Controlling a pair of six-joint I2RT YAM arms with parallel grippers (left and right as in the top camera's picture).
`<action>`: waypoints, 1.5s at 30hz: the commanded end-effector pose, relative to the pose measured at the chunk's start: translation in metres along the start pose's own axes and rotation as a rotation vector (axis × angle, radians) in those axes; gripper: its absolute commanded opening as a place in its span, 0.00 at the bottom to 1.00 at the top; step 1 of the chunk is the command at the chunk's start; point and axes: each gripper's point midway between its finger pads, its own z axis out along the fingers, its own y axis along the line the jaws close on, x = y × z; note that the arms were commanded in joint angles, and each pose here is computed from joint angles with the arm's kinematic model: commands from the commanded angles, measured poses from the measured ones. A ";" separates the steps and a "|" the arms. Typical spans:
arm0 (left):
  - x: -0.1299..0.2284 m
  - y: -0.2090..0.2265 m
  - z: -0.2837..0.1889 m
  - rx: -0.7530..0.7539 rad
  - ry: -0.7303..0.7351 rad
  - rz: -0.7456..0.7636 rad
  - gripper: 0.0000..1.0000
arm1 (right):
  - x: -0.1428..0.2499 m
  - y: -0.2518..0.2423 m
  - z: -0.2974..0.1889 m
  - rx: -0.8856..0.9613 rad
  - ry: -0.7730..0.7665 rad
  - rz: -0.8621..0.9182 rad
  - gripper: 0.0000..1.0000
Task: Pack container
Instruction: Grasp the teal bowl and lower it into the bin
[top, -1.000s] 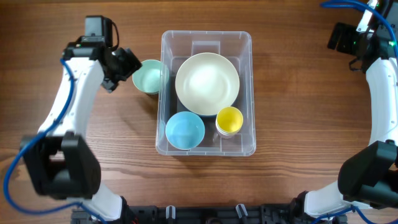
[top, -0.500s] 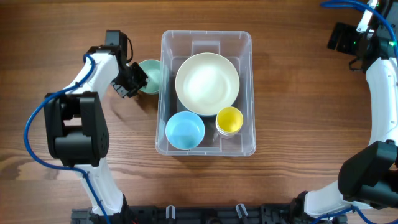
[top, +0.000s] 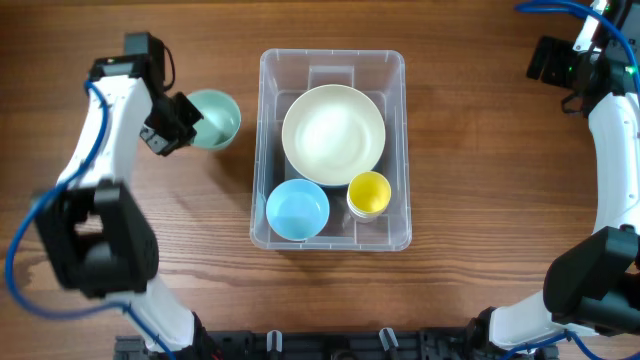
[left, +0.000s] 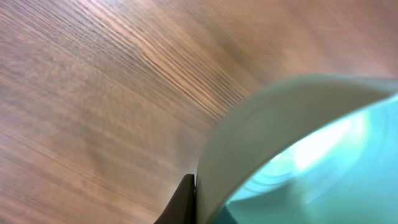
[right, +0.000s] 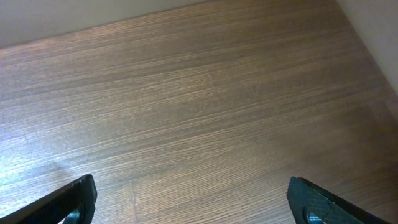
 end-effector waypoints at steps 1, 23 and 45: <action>0.035 -0.037 -0.065 0.150 -0.055 0.173 0.04 | 0.004 0.004 0.002 -0.007 0.009 -0.008 1.00; 0.183 -0.054 -0.072 -0.024 -0.001 0.558 0.05 | 0.004 0.004 0.002 -0.007 0.009 -0.008 1.00; 0.127 -0.057 -0.074 0.110 -0.040 0.403 0.57 | 0.004 0.004 0.002 -0.007 0.009 -0.008 1.00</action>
